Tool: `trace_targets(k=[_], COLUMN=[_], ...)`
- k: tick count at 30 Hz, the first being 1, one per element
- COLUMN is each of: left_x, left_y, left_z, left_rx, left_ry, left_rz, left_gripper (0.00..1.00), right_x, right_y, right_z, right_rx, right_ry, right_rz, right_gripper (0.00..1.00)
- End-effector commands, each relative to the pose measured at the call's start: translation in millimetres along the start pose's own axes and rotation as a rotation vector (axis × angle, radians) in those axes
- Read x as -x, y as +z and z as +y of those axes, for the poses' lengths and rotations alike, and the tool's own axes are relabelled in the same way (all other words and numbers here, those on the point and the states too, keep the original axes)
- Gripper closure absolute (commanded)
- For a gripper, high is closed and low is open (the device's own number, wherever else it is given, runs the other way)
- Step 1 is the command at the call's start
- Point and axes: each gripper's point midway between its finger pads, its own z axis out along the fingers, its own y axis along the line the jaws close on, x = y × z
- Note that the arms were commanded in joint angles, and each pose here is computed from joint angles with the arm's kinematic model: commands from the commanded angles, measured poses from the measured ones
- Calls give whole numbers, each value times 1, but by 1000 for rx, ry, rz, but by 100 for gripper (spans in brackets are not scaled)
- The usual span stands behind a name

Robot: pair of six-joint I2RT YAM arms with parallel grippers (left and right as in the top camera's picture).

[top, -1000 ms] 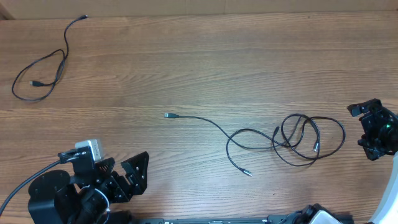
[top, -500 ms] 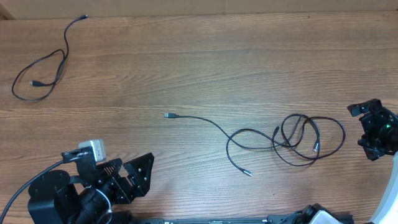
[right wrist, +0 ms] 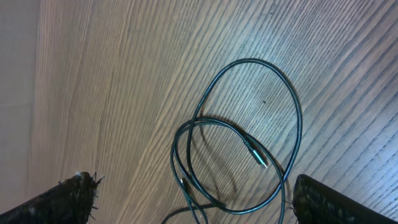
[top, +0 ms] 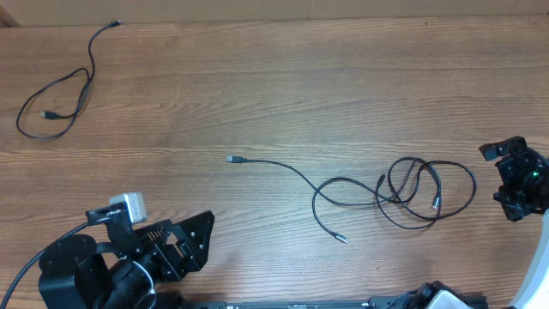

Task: Untangle cables
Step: 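Move the left gripper toward the cable loops at table center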

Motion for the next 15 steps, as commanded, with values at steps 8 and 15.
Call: trace_targets(k=[8,15], left_x=[-2,8], left_y=[1,20], left_z=[-4,5], left_rx=[-26,-31], left_ry=[-23,-58], left_rz=[13,-3], left_gripper=[0,0], right_x=[4,4], right_y=[-3,-3], right_z=[5,5], right_rx=[13,13], right_ry=[-18,-18], right_rz=[-13,-13], right_gripper=[0,0])
